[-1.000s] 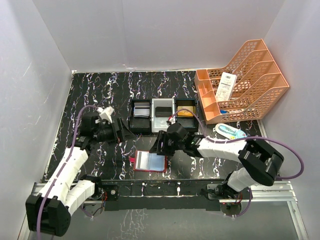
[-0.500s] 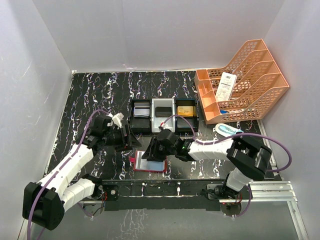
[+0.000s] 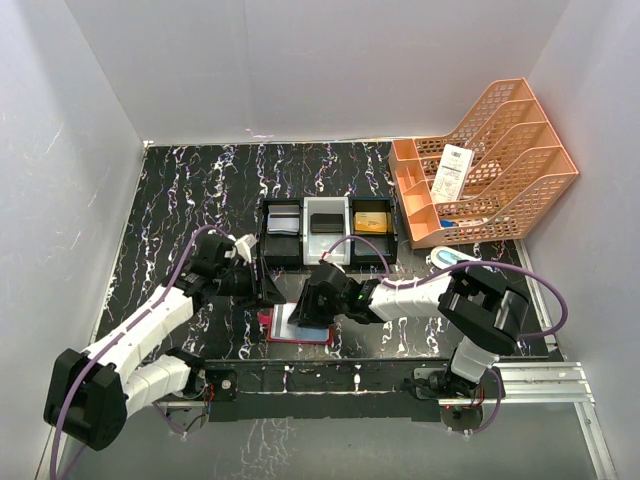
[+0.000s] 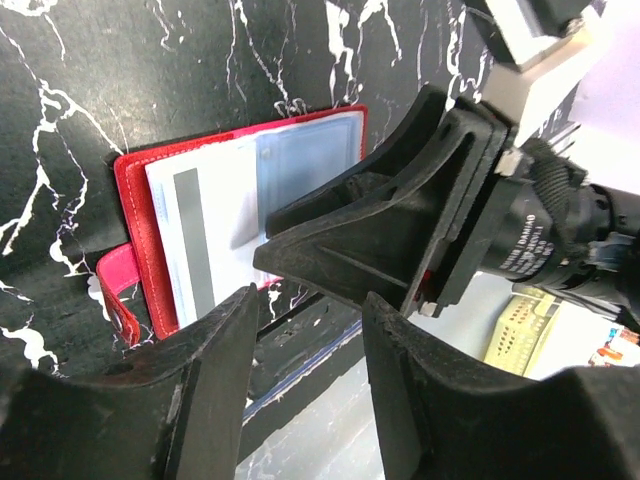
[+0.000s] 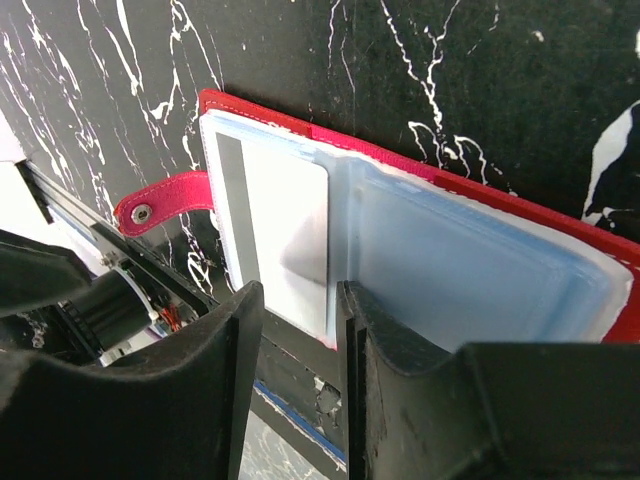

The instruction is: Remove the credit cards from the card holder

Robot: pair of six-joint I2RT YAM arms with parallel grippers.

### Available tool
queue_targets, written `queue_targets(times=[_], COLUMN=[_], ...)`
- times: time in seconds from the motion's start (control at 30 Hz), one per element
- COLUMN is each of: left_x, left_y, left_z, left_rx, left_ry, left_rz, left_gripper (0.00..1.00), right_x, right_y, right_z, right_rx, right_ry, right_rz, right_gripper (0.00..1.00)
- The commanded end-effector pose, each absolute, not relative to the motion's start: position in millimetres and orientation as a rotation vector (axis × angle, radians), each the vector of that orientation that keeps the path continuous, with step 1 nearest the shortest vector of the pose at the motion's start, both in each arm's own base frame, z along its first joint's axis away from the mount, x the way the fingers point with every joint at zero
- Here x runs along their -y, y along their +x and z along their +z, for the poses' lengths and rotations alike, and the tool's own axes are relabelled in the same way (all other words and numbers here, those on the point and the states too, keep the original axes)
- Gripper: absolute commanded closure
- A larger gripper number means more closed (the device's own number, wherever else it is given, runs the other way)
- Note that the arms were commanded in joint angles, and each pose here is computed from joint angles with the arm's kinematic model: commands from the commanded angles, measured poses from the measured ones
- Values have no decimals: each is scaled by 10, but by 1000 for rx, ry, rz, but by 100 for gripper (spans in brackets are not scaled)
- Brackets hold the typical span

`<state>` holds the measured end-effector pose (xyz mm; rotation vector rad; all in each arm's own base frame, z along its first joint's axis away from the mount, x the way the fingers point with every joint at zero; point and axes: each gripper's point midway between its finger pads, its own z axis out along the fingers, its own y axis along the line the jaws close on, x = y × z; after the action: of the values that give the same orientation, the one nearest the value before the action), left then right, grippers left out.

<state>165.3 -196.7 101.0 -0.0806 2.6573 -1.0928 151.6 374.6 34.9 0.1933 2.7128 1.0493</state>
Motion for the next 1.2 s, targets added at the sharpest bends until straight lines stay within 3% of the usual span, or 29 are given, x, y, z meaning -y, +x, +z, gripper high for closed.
queue_targets(times=[0.0, 0.37, 0.7, 0.87, 1.17], left_x=[2010, 1818, 1827, 1814, 1707], left_y=[1535, 1456, 1409, 1401, 1286], left_z=[905, 412, 219, 128, 31], left_rx=[-2715, -2878, -2934, -2962, -3005], left_ry=[-64, -103, -118, -143, -148], left_rz=[-1098, -740, -699, -661, -593], left_gripper=[58, 68, 77, 88, 93], right_x=[-3709, -3651, -3658, -3636, -3693], right_y=[1577, 1577, 1538, 1564, 1560], right_z=[274, 186, 126, 139, 254], right_rx=[-2707, -2717, -2741, -2730, -2680], right_ry=[244, 286, 308, 343, 355], right_rz=[990, 954, 962, 950, 1063], right_gripper=[66, 69, 70, 70, 77])
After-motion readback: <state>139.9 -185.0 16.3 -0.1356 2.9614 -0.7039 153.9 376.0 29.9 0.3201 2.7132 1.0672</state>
